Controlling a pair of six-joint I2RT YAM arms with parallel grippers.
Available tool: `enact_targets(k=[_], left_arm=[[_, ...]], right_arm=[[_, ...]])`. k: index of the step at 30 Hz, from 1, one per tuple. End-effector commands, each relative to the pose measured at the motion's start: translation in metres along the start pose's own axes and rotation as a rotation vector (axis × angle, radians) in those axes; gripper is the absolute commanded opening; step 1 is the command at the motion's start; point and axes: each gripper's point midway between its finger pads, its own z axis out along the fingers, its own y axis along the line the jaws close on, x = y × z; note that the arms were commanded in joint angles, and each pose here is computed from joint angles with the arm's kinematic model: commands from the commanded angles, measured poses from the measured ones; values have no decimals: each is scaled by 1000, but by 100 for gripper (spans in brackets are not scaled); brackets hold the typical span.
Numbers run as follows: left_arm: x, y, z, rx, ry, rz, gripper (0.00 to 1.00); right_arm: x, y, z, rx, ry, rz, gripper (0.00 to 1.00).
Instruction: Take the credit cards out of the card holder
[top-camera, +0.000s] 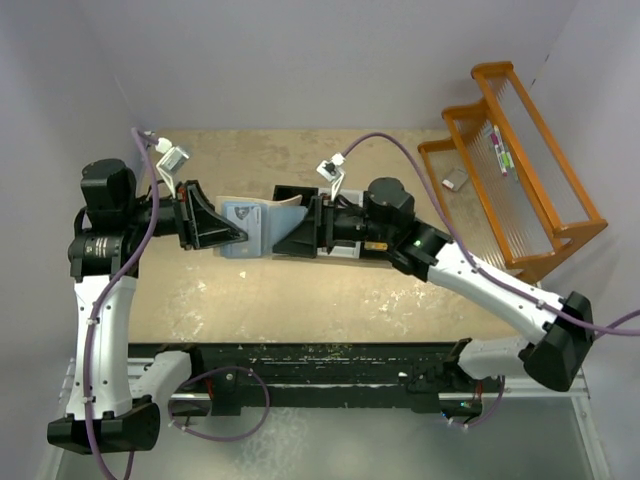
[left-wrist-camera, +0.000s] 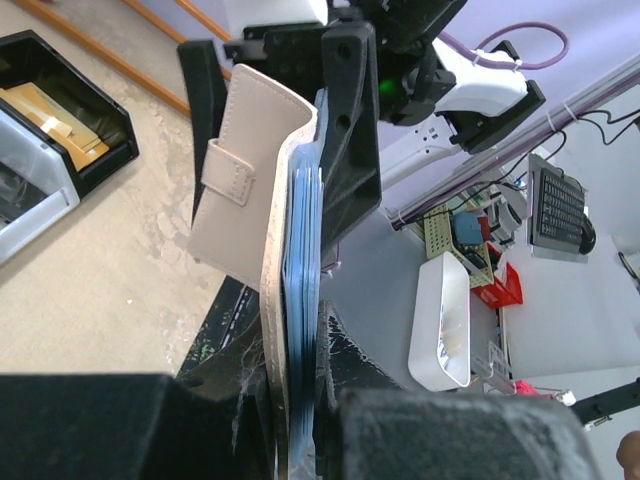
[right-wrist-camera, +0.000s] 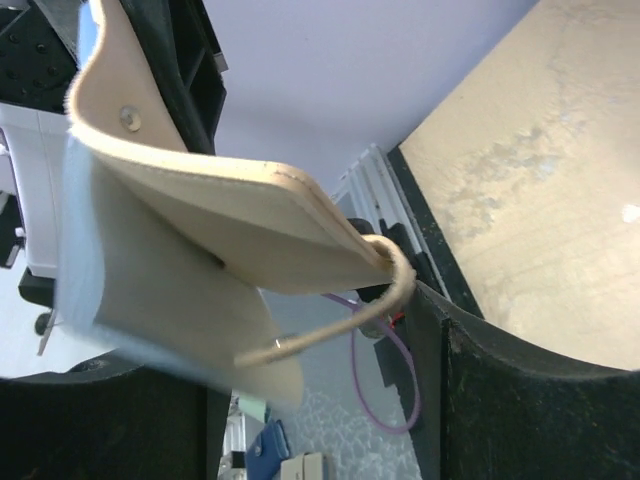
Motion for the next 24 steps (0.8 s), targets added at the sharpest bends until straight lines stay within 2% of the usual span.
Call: enact_targets(k=[1, 6, 11, 14, 17, 20, 24], left_arm=[[-4, -7, -1, 13, -1, 51, 0], [-6, 15, 1, -57, -14, 19, 0], [-5, 38, 0, -145, -11, 34, 0], [-4, 49, -1, -188, -6, 39, 1], [-5, 56, -2, -218, -4, 45, 0], [-4, 53, -2, -206, 2, 41, 0], [-1, 42, -2, -175, 3, 54, 0]], right_arm=[[-28, 11, -46, 48, -90, -109, 67], [-52, 15, -80, 164, -165, -187, 68], [-88, 53, -96, 187, -320, -229, 61], [-82, 78, -84, 106, -344, -221, 60], [-67, 82, -58, 34, -297, -190, 60], [-53, 77, -29, -8, -238, -162, 60], [-49, 61, -6, 21, -200, -153, 59]])
